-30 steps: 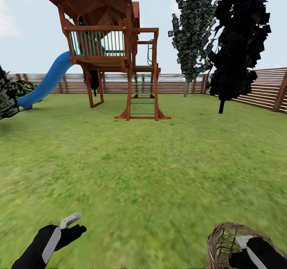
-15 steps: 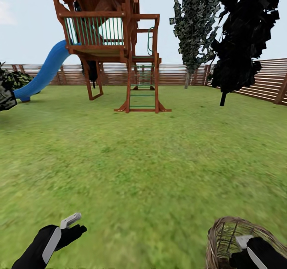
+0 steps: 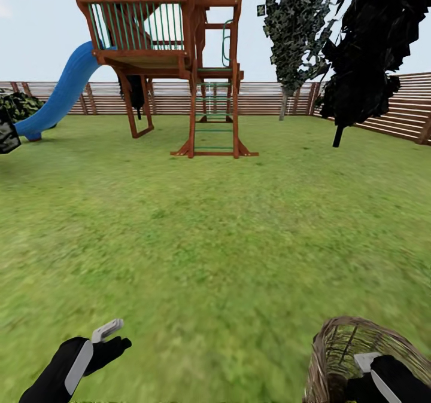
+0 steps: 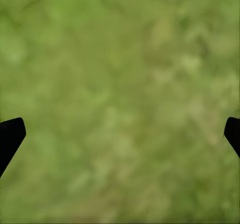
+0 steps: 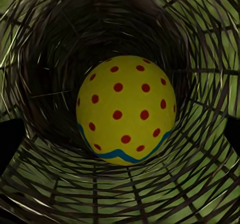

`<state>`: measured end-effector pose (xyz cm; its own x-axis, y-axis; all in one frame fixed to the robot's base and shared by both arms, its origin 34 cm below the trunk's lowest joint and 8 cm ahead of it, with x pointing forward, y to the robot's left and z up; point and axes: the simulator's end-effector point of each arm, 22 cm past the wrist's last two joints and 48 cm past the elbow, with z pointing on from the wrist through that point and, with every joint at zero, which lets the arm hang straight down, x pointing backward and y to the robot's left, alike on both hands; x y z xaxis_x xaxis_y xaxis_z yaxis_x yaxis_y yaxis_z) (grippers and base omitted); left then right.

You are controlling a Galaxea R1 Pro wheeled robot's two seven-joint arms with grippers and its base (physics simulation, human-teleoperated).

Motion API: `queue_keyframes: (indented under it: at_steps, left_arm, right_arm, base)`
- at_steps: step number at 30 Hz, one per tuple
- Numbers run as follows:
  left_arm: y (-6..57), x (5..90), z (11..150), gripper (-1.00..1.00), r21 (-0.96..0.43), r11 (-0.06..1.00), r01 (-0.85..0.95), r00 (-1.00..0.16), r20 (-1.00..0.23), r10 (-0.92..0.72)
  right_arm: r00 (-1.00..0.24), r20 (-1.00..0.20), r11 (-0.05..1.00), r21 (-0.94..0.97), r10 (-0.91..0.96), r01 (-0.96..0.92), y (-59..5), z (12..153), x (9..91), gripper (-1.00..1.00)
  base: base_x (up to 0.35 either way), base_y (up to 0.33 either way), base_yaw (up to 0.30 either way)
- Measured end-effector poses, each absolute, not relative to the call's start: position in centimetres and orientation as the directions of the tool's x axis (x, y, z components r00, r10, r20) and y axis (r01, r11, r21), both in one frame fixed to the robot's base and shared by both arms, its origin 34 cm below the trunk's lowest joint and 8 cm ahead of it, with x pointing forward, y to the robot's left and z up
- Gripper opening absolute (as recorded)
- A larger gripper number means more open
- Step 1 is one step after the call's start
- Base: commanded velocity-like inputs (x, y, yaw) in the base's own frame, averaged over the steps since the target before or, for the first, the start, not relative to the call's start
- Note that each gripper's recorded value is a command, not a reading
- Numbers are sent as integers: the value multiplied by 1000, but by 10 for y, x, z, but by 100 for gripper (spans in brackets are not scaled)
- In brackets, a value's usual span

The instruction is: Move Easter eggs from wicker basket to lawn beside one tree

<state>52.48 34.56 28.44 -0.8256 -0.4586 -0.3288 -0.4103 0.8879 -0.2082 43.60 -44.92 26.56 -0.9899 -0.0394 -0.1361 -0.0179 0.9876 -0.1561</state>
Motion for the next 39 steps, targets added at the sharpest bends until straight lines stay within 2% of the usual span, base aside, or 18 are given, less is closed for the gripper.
queue_keyframes:
  at_steps: [16, 25, 39]
  left_arm:
    - [344, 517, 266, 100, -200, 886, -418, -837, -296, -461]
    - [343, 517, 266, 100, -201, 886, -417, -837, -296, -461]
    - [339, 513, 258, 100, -200, 886, -419, -842, -280, -461]
  right_arm:
    - [-995, -95, 988, -155, -40, -25, -449, 250, 426, 100]
    - [-995, -96, 988, -155, -41, -26, -449, 250, 426, 100]
    - [-996, -79, 988, -153, -41, -28, -448, 244, 422, 100]
  base:
    - [1, 0, 0]
    - [243, 0, 0]
    - [16, 0, 0]
